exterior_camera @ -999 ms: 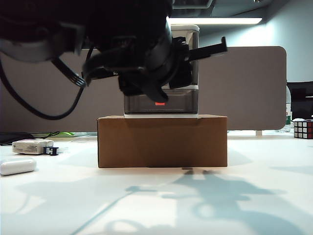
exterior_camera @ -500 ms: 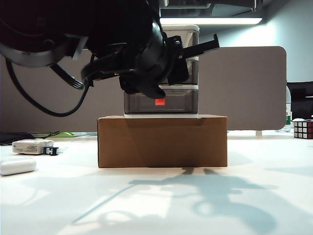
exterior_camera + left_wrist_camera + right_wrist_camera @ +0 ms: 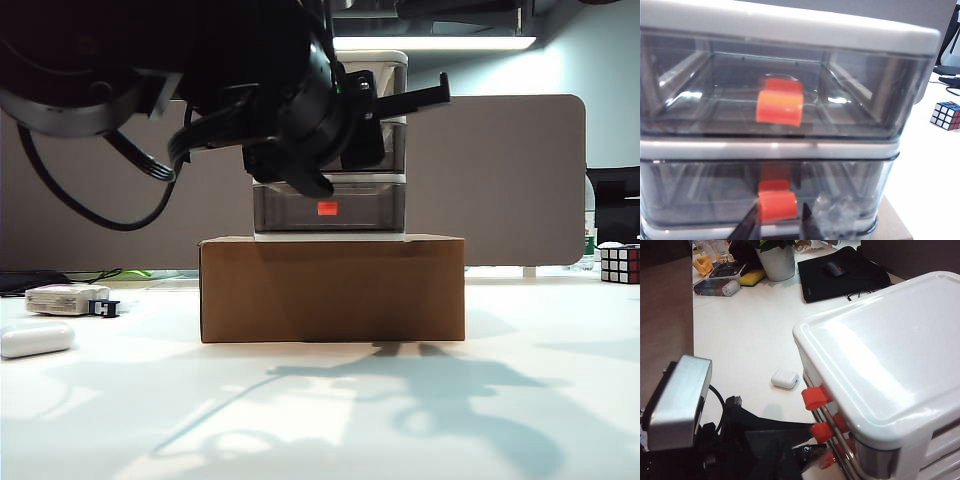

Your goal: Open the second layer of the drawer on the table, pick up the earphone case on the table and put it in, and finally close the drawer.

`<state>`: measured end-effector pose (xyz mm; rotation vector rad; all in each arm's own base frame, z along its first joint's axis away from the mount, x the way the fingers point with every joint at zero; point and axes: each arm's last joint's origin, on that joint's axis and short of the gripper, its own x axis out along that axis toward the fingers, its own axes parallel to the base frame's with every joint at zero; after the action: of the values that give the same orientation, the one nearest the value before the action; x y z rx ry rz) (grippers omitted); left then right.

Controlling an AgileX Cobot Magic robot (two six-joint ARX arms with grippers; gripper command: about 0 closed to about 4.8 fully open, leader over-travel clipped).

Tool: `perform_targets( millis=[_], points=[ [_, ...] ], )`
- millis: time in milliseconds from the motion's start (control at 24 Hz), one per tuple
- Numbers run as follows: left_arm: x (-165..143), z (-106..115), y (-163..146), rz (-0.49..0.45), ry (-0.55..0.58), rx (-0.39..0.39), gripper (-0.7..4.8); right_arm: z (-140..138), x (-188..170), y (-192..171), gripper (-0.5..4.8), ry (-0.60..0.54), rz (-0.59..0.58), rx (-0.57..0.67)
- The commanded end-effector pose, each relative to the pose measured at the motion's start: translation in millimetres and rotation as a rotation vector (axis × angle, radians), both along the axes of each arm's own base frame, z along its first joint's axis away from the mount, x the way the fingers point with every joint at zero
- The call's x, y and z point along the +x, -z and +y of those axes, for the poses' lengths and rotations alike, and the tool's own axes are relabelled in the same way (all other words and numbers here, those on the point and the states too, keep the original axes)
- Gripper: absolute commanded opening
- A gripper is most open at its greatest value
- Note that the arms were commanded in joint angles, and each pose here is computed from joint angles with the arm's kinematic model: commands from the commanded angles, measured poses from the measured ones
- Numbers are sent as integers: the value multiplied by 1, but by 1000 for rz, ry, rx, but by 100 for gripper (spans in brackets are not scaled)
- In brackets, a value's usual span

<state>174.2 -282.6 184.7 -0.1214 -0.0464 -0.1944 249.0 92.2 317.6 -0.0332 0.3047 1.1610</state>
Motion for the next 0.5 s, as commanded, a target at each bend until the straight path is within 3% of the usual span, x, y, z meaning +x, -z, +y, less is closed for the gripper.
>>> perform_targets(
  millis=[42, 500],
  points=[
    [0, -1, -4, -13, -3, -12, 94, 0, -1, -2, -5, -10, -11, 4],
    [2, 0, -4, -13, -9, -12, 93, 0, -2, 0, -5, -15, -2, -13]
  ],
)
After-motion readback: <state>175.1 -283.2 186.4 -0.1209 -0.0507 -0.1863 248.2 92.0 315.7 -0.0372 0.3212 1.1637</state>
